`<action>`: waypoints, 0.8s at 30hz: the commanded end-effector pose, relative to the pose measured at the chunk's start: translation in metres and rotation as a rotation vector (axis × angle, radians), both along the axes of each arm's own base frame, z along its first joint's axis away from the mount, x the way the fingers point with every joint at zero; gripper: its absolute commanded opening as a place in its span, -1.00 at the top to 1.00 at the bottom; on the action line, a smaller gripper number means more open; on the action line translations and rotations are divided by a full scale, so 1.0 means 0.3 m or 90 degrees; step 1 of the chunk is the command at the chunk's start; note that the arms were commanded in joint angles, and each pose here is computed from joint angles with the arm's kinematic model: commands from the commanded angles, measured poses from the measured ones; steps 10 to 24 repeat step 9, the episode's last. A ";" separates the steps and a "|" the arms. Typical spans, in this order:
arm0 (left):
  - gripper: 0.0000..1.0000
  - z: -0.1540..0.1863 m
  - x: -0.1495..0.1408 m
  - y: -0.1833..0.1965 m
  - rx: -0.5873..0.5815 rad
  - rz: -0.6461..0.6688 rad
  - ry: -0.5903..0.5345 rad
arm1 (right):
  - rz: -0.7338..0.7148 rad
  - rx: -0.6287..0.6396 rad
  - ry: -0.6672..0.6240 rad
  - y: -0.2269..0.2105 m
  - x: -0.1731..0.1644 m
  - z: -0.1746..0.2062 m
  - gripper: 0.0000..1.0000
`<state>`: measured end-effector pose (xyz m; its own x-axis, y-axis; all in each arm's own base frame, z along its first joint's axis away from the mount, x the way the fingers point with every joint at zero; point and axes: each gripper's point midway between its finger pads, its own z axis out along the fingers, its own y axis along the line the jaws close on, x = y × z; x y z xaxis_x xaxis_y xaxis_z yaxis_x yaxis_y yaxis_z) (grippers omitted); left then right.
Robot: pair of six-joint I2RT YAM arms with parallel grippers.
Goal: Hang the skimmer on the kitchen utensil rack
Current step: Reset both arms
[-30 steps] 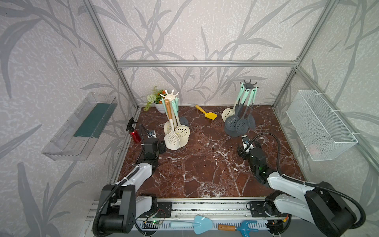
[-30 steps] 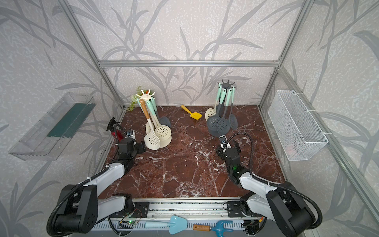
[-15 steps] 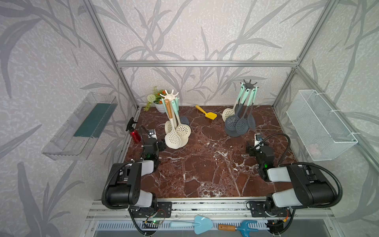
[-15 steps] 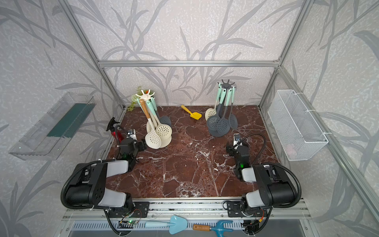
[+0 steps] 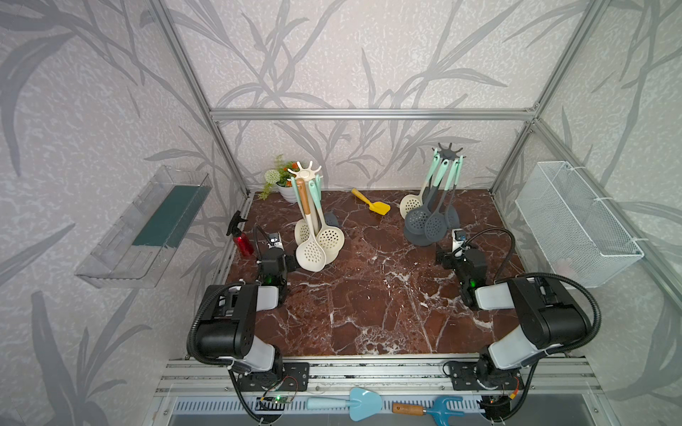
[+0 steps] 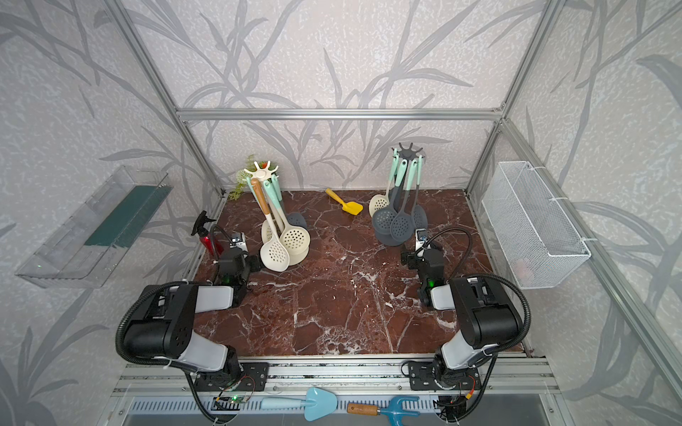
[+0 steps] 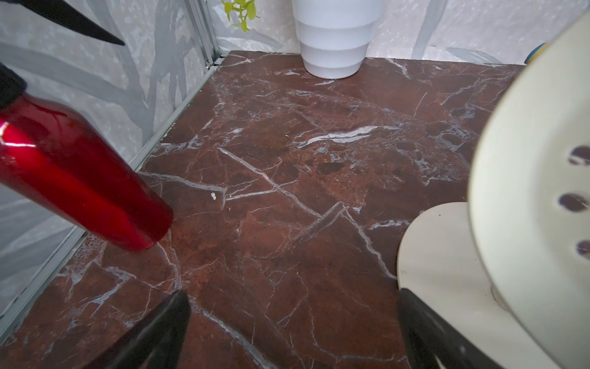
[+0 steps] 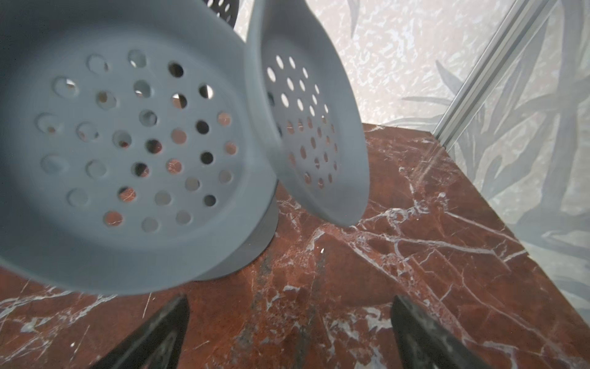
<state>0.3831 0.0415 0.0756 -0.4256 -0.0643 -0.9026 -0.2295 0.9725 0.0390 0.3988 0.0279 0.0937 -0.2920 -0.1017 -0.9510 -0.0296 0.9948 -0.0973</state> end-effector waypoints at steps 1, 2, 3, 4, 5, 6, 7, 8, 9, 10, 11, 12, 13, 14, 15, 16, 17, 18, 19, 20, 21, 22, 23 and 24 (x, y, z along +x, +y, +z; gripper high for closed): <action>-0.98 0.049 0.030 0.006 0.007 0.006 -0.030 | -0.008 0.003 0.004 -0.011 -0.004 0.000 -0.98; -0.98 0.050 0.032 0.004 0.006 0.004 -0.030 | -0.006 0.003 0.007 -0.008 -0.005 -0.002 -0.98; -0.98 0.048 0.032 0.004 0.005 0.003 -0.028 | -0.007 0.003 0.005 -0.010 -0.005 -0.002 -0.98; -0.98 0.048 0.032 0.004 0.005 0.003 -0.028 | -0.008 0.002 0.005 -0.011 -0.005 -0.001 -0.98; -0.98 0.050 0.033 0.004 0.005 0.003 -0.030 | -0.007 0.002 0.006 -0.010 -0.005 -0.001 -0.98; -0.98 0.052 0.034 0.006 0.006 0.004 -0.031 | -0.007 0.003 0.005 -0.010 -0.005 -0.001 -0.98; -0.98 0.052 0.033 0.005 0.005 0.004 -0.031 | -0.007 0.003 0.007 -0.010 -0.005 -0.003 -0.98; -0.98 0.052 0.033 0.004 0.005 0.003 -0.030 | -0.008 0.003 0.005 -0.010 -0.005 -0.001 -0.98; -0.98 0.049 0.032 0.004 0.005 0.003 -0.029 | -0.007 0.002 0.006 -0.010 -0.005 -0.002 -0.98; -0.98 0.049 0.032 0.004 0.005 0.003 -0.029 | -0.007 0.002 0.006 -0.010 -0.005 -0.002 -0.98; -0.98 0.049 0.032 0.004 0.005 0.003 -0.029 | -0.007 0.002 0.006 -0.010 -0.005 -0.002 -0.98; -0.98 0.049 0.032 0.004 0.005 0.003 -0.029 | -0.007 0.002 0.006 -0.010 -0.005 -0.002 -0.98; -0.98 0.049 0.032 0.004 0.005 0.003 -0.029 | -0.007 0.002 0.006 -0.010 -0.005 -0.002 -0.98; -0.98 0.049 0.032 0.004 0.005 0.003 -0.029 | -0.007 0.002 0.006 -0.010 -0.005 -0.002 -0.98; -0.98 0.049 0.032 0.004 0.005 0.003 -0.029 | -0.007 0.002 0.006 -0.010 -0.005 -0.002 -0.98; -0.98 0.049 0.032 0.004 0.005 0.003 -0.029 | -0.007 0.002 0.006 -0.010 -0.005 -0.002 -0.98; -0.98 0.049 0.032 0.004 0.005 0.003 -0.029 | -0.007 0.002 0.006 -0.010 -0.005 -0.002 -0.98; -0.98 0.049 0.032 0.004 0.005 0.003 -0.029 | -0.007 0.002 0.006 -0.010 -0.005 -0.002 -0.98; -0.98 0.049 0.032 0.004 0.005 0.003 -0.029 | -0.007 0.002 0.006 -0.010 -0.005 -0.002 -0.98; -0.98 0.049 0.032 0.004 0.005 0.003 -0.029 | -0.007 0.002 0.006 -0.010 -0.005 -0.002 -0.98; -0.98 0.049 0.032 0.004 0.005 0.003 -0.029 | -0.007 0.002 0.006 -0.010 -0.005 -0.002 -0.98; -0.98 0.049 0.032 0.004 0.005 0.003 -0.029 | -0.007 0.002 0.006 -0.010 -0.005 -0.002 -0.98; -0.98 0.049 0.032 0.004 0.005 0.003 -0.029 | -0.007 0.002 0.006 -0.010 -0.005 -0.002 -0.98; -0.98 0.049 0.032 0.004 0.005 0.003 -0.029 | -0.007 0.002 0.006 -0.010 -0.005 -0.002 -0.98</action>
